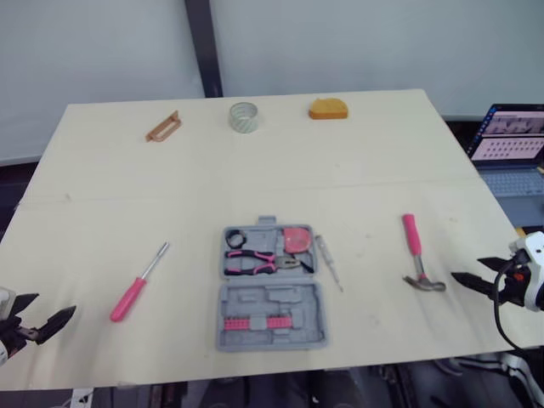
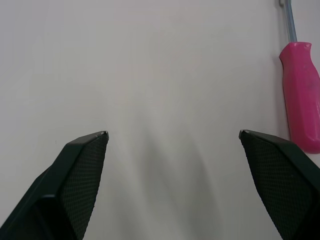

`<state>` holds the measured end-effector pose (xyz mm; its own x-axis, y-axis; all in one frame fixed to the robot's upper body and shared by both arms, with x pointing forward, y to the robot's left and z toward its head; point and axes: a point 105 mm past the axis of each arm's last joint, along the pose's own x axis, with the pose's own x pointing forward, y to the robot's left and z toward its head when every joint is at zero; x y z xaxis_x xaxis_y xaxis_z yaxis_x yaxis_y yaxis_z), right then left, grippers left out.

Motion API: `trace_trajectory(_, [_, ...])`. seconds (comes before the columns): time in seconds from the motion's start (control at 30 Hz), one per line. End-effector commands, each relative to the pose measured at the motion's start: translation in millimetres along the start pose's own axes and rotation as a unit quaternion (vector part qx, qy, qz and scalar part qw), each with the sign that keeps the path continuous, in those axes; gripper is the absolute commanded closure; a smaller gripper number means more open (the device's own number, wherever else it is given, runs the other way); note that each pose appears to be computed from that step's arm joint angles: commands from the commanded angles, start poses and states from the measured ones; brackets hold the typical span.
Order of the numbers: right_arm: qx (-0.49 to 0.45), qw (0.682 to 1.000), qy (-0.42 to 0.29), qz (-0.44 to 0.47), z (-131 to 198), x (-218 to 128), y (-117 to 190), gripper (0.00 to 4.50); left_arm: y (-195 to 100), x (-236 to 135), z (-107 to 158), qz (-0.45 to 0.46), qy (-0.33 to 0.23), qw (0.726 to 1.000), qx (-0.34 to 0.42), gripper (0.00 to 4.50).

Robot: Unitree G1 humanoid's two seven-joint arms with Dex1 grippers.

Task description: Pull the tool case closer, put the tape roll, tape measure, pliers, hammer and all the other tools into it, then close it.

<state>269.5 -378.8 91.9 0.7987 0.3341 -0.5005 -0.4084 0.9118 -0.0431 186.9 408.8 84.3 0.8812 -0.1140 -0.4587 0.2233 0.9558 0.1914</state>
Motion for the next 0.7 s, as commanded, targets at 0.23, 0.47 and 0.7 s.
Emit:
trace_trajectory(0.23, [-0.045,0.994,-0.066,0.069,50.3,11.2,59.2,0.03,-44.4,22.8,48.9,-0.101,-0.049,0.991,0.068,0.0])
trace_trajectory(0.47, [-0.048,0.991,-0.077,0.103,61.3,44.9,132.9,0.03,-123.3,52.2,95.3,-0.257,-0.111,0.948,0.15,0.0])
trace_trajectory(0.7, [-0.045,0.993,-0.088,0.063,58.5,82.6,177.7,0.03,-208.7,68.9,138.8,-0.392,-0.197,0.875,0.206,0.0])
